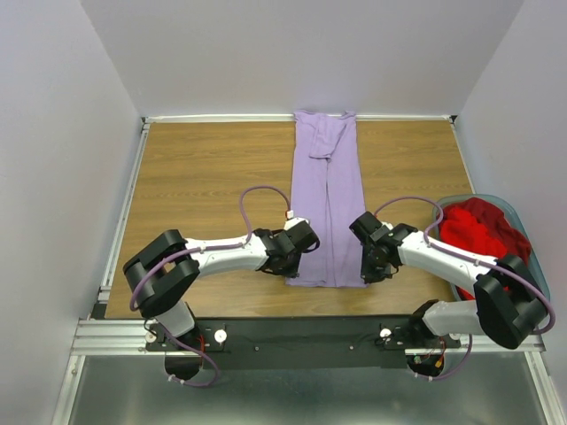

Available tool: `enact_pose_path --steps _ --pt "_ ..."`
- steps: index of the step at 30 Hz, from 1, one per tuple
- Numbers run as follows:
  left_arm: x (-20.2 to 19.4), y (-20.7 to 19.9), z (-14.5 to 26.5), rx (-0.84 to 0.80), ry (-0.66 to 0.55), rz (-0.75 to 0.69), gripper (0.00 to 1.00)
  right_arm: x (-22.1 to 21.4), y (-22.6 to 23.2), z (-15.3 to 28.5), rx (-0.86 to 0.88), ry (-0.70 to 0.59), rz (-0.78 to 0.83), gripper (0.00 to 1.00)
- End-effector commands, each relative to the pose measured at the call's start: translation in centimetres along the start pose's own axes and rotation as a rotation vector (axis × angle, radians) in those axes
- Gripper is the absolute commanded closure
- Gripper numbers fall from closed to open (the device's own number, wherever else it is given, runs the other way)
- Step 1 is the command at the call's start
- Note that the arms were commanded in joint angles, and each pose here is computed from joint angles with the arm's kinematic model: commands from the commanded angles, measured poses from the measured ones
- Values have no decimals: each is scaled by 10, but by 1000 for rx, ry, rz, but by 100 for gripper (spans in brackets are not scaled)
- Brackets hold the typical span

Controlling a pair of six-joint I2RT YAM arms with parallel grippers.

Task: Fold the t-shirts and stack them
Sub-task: Fold the tshirt

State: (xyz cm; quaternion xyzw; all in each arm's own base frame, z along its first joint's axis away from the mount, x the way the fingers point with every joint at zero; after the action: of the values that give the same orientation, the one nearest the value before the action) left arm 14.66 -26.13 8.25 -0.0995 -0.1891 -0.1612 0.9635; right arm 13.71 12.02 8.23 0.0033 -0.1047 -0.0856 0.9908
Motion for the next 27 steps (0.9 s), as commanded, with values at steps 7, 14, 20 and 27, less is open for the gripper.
enact_pose_path --steps 7,14,20,27 --pt "-45 27 4 141 136 5 100 -19 2 1 96 76 22 100" --pt "-89 15 39 36 200 0 100 -61 15 24 182 195 76 99" --pt "-75 7 54 -106 114 87 100 -39 23 53 189 8 48 100" --pt "34 55 61 -29 -188 191 100 37 41 70 67 -246 33 100"
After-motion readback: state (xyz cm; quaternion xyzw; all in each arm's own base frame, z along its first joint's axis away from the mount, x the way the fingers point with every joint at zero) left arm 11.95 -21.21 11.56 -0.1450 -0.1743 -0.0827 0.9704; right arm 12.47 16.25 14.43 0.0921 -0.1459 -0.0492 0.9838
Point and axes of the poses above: each gripper's point midway between its finger pads, its own z axis back along the fingers, its own y axis along the line the jaws close on, x = y × z, the point moved 7 cm from there along z, back along the fingers, and after that the axes turned 2 degrees about -z, right-handed, at the moved point
